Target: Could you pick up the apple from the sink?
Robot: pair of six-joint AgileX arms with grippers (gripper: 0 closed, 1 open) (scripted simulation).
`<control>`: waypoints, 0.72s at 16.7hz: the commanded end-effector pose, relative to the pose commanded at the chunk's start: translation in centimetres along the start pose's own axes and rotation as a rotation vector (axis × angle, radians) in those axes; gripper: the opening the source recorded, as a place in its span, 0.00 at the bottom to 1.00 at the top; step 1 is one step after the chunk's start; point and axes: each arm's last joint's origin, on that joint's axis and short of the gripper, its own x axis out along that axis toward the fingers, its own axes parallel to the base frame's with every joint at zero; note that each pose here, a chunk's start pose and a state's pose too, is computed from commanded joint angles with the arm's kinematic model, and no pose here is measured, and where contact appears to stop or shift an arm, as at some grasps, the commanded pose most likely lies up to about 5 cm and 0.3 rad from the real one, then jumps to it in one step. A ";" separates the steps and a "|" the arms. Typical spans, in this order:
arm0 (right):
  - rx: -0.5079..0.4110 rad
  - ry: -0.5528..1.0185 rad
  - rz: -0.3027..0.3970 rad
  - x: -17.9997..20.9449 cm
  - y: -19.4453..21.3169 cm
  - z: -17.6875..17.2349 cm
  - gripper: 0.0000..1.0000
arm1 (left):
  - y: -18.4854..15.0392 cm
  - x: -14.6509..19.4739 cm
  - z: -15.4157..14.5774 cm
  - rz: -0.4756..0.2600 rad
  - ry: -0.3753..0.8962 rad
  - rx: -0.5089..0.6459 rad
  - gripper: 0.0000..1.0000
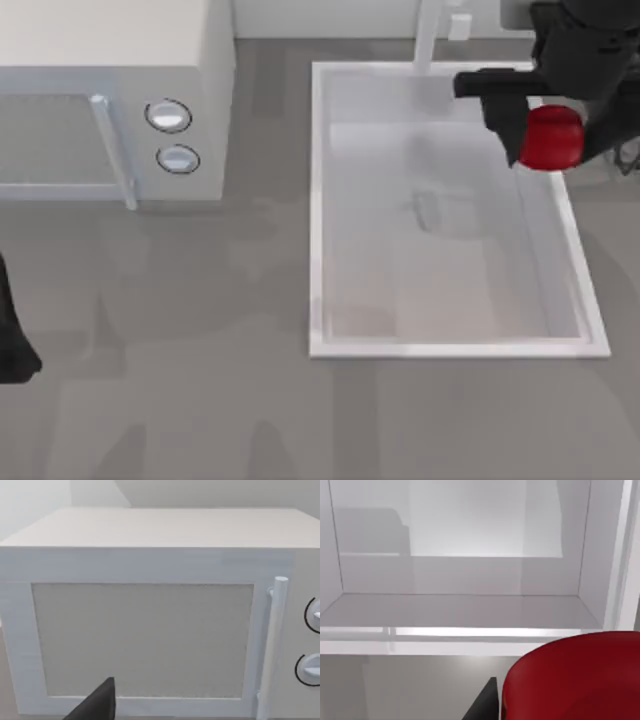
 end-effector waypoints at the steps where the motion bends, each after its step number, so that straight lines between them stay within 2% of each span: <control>1: 0.000 0.004 -0.002 -0.1 -1.6 -0.5 0.00 | 0.0 0.0 0.0 0.000 0.000 0.000 1.00; 7: 0.005 0.056 -0.008 0.9 -11.2 -6.2 0.00 | 0.0 0.0 0.0 0.000 0.000 0.000 1.00; 12: 0.007 0.050 -0.001 1.7 -15.4 -10.8 0.00 | 0.0 0.0 0.0 0.000 0.000 0.000 1.00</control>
